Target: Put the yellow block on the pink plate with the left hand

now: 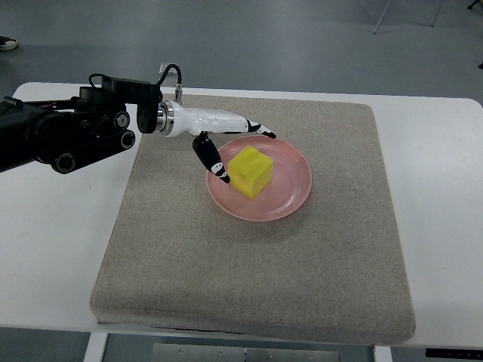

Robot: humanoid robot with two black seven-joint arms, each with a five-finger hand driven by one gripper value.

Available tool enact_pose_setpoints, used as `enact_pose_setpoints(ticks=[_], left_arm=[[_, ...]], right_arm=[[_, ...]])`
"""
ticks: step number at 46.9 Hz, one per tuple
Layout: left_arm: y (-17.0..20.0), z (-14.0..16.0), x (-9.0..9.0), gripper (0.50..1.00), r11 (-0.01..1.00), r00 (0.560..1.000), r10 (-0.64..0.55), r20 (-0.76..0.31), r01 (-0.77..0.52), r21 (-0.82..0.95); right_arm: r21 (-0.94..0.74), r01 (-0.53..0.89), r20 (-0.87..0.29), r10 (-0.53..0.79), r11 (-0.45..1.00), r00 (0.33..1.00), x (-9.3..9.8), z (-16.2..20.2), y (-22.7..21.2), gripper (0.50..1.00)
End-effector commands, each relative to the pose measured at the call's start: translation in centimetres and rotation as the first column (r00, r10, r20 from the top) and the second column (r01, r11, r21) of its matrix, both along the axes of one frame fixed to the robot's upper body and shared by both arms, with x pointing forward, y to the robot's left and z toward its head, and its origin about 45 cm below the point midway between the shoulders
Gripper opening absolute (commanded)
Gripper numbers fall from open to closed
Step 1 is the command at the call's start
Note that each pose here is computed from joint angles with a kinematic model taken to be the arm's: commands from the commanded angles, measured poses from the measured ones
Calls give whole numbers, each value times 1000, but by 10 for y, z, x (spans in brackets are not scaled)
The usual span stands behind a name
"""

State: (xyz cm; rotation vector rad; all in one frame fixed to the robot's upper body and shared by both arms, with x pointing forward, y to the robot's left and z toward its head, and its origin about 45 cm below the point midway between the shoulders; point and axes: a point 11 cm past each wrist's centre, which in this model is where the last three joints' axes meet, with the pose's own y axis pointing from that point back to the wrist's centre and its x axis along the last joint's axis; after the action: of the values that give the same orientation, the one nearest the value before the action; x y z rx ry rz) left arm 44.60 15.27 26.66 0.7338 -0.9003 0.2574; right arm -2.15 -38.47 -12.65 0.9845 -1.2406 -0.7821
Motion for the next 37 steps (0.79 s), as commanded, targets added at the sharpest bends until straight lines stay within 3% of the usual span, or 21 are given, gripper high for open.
enact_pose_setpoints(ticks=[1, 15, 37], left_arm=[[10, 4, 9, 992, 999, 999, 37, 14, -37, 4], [86, 21, 54, 992, 959, 955, 282, 95, -285, 15], [139, 29, 71, 992, 845, 854, 520, 30, -508, -167]], right_arm=[[-1, 0, 0, 0, 1000, 1000, 0, 0, 0, 924], [-1, 0, 0, 0, 1000, 1000, 0, 0, 0, 924], [-1, 0, 0, 0, 1000, 1000, 0, 0, 0, 924]])
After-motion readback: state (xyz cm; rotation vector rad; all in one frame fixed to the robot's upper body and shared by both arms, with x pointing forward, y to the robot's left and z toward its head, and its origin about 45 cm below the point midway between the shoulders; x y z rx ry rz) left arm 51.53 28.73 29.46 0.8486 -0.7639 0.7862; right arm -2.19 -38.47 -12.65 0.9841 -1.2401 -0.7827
